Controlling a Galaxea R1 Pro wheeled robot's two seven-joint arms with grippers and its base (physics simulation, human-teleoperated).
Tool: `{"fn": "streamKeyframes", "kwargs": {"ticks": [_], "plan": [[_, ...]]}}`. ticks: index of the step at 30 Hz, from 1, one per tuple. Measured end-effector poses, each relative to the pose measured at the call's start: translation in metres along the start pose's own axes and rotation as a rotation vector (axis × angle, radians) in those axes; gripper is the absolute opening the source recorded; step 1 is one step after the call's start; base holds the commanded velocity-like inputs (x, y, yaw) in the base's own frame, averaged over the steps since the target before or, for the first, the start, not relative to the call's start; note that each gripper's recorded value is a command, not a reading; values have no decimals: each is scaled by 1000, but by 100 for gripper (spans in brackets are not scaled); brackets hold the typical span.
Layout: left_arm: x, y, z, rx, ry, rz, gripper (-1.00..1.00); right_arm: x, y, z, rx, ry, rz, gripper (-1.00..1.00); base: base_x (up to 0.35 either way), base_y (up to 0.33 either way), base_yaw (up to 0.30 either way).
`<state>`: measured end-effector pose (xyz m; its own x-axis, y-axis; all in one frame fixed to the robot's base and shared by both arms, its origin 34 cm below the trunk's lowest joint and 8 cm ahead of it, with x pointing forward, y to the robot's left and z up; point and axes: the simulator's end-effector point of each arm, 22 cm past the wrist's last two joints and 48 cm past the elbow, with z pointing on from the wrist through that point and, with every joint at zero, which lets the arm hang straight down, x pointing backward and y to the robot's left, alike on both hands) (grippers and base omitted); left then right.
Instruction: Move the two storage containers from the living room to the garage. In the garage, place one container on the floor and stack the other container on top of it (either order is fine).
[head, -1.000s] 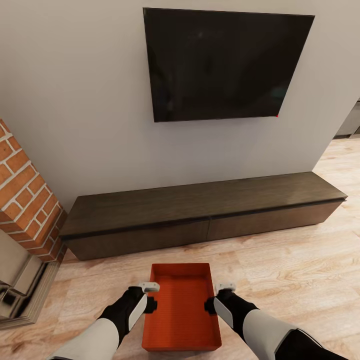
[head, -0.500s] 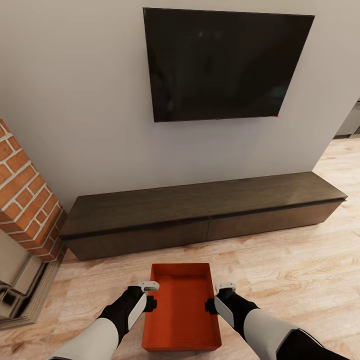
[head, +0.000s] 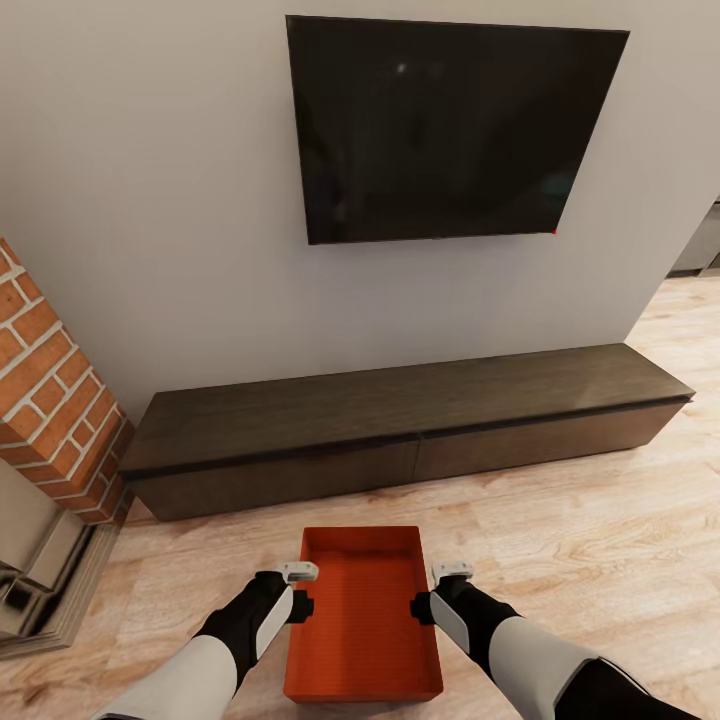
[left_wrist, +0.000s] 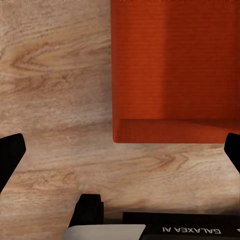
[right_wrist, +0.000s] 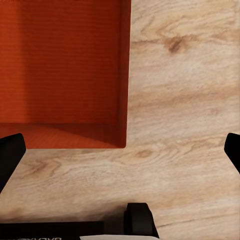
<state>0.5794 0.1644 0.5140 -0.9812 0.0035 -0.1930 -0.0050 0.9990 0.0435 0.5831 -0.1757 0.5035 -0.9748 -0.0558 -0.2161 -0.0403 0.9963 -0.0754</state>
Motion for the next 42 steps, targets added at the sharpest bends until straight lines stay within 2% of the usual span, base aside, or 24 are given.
{"fn": "streamKeyframes", "kwargs": {"ticks": [16,34,42], "plan": [[-2,0,-1,-2,-4,1,100,0,-4,1,5,2,-1,100,0,64,0],[-2,-1,-1,0,-5,0,100,-9,-38,3,42,-19,11,100,0,0,0],[-3,-1,-1,1,-7,-1,100,-9,-40,3,44,-21,12,100,0,0,0]]}}
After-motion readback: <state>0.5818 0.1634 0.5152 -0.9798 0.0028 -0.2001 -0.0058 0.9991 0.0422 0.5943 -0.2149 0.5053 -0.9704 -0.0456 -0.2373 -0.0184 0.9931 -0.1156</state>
